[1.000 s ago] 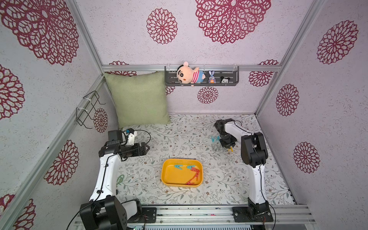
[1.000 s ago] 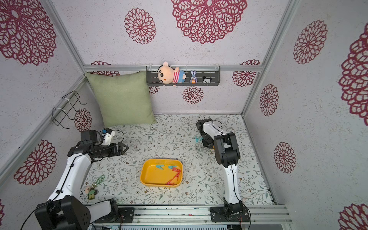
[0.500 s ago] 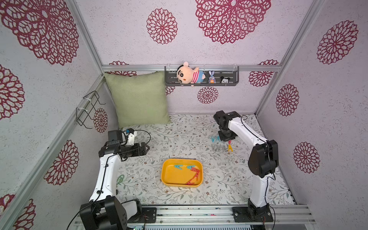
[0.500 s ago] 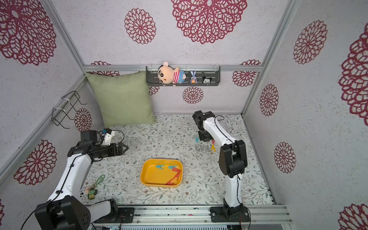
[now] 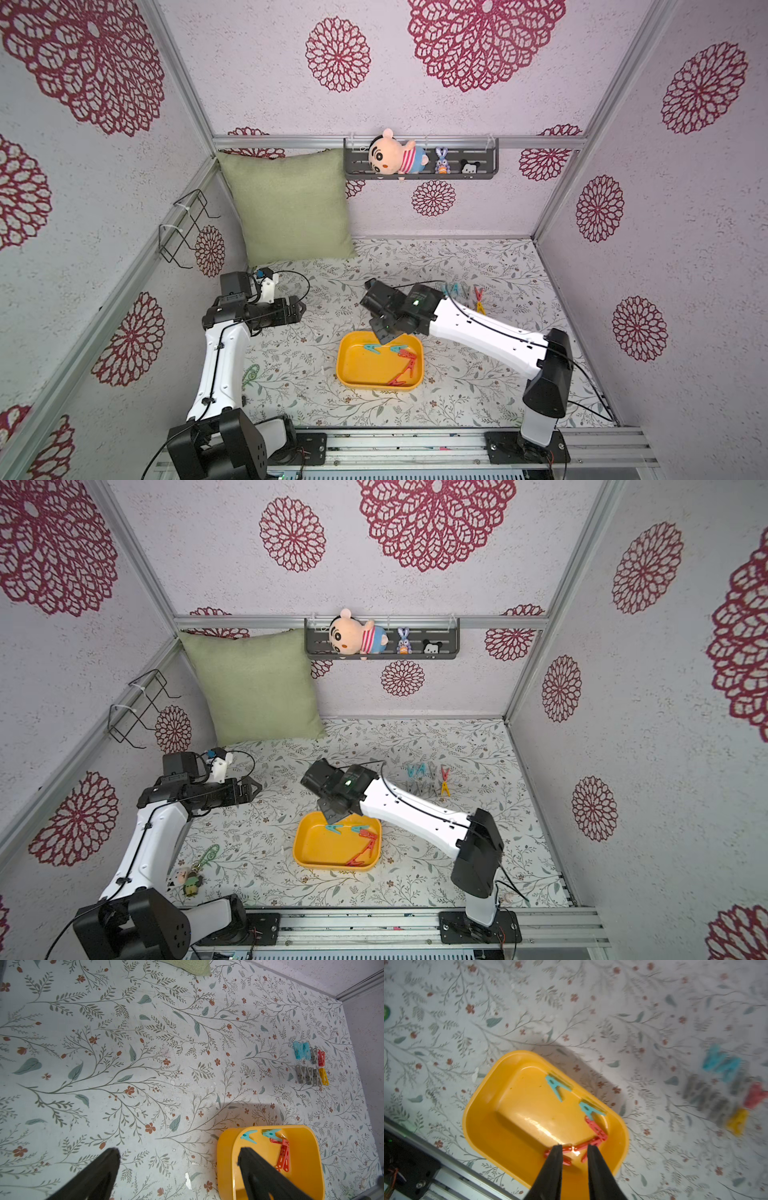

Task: Take the clothespins out of the storage box
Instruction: Pick up the clothespin from the storage box.

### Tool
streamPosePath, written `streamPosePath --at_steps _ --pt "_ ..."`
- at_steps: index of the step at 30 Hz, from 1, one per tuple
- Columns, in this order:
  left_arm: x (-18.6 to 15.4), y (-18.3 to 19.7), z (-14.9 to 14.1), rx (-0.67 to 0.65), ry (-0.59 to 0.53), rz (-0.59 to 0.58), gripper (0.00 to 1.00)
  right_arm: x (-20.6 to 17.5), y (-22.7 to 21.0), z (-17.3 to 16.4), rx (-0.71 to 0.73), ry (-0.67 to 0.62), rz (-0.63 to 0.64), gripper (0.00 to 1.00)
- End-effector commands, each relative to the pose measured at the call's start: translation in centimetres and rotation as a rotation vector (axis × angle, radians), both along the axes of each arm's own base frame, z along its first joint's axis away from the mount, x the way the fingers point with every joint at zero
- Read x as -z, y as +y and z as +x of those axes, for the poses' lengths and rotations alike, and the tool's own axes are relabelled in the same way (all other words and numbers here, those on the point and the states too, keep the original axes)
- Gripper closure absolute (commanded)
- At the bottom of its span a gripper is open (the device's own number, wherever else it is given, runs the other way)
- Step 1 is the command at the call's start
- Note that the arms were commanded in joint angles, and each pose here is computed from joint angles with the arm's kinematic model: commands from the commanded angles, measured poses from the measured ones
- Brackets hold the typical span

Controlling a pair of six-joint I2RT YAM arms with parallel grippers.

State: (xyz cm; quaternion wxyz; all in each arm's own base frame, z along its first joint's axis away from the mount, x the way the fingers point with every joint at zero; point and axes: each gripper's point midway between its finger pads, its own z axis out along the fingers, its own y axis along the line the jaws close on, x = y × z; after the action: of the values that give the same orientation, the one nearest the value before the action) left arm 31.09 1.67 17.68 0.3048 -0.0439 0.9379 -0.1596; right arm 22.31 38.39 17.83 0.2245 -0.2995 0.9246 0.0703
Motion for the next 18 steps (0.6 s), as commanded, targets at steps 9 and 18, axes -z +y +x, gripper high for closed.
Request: streamPosePath --at_steps 9,18 --pt "-0.2 0.5 0.2 -0.008 -0.026 0.015 0.03 7.6 4.2 -2.2 -0.09 0.154 0.109 0.73" --pt "-0.3 0.4 0.2 -0.006 -0.028 0.008 0.03 10.3 2.6 0.4 -0.051 0.15 0.024 0.73"
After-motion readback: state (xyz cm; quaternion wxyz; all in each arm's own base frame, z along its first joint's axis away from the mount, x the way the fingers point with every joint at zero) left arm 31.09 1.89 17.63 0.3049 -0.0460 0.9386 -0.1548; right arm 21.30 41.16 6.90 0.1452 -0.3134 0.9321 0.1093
